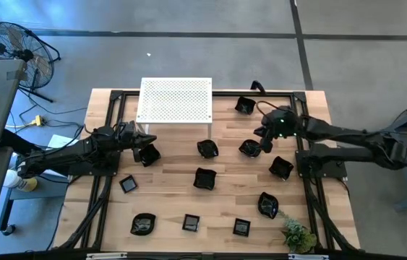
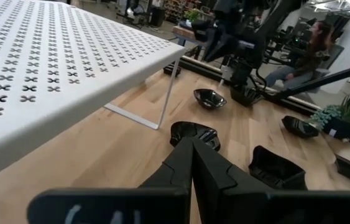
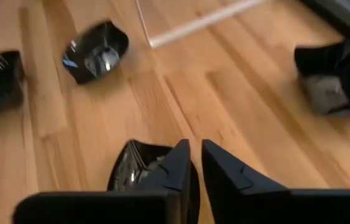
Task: Pick & Place Mini shaped plates
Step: Put the black leaf-shaped plate on the shelf
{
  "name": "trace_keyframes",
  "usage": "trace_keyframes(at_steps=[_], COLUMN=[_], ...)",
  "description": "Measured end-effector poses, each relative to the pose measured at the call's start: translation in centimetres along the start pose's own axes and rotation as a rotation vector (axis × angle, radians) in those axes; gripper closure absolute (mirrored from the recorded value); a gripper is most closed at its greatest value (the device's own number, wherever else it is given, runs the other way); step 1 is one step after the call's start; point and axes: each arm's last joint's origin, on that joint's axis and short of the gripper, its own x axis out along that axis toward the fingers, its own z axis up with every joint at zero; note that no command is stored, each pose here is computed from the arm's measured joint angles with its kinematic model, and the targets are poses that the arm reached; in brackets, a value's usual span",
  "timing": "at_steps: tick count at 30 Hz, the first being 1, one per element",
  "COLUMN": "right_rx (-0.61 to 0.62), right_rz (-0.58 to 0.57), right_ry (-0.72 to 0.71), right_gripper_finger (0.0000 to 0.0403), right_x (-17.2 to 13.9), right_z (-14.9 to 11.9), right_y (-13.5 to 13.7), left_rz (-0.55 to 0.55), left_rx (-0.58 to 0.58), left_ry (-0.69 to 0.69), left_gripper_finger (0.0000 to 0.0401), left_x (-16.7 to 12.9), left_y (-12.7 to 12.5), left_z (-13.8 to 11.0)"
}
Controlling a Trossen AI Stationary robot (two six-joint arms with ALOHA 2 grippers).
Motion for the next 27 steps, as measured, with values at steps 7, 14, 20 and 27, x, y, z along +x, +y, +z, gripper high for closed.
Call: trace_keyframes(at_steps=[7,14,20,27], right_rx=[0.018,-0.058,-0.104,-0.118], right_rz=[0.044,0.05,0.058,0.107], right_ry=[0.2,0.384,0.473,0.525], right_gripper_finger=[0.0296,0.0287,0.0302,0.0336], right_x=[3.1,6.1,8.0,9.6], right_z=[0.9,1.6,2.2,2.3], right_y=[-0.2,-0.6,-0.9,-1.0], left_rz=[0.0,0.001,0.002,0.003], left_rx=[0.011,0.011,0.011,0.039], left_ry=[0.001,0.001,0.002,0.002], left_gripper_finger=[0.04,0.04,0.04,0.04], left_x=[0.0,0.0,0.0,0.0], left_y=[0.0,0.0,0.0,0.0], left_z=[0.0,0.0,-0.1,-0.1])
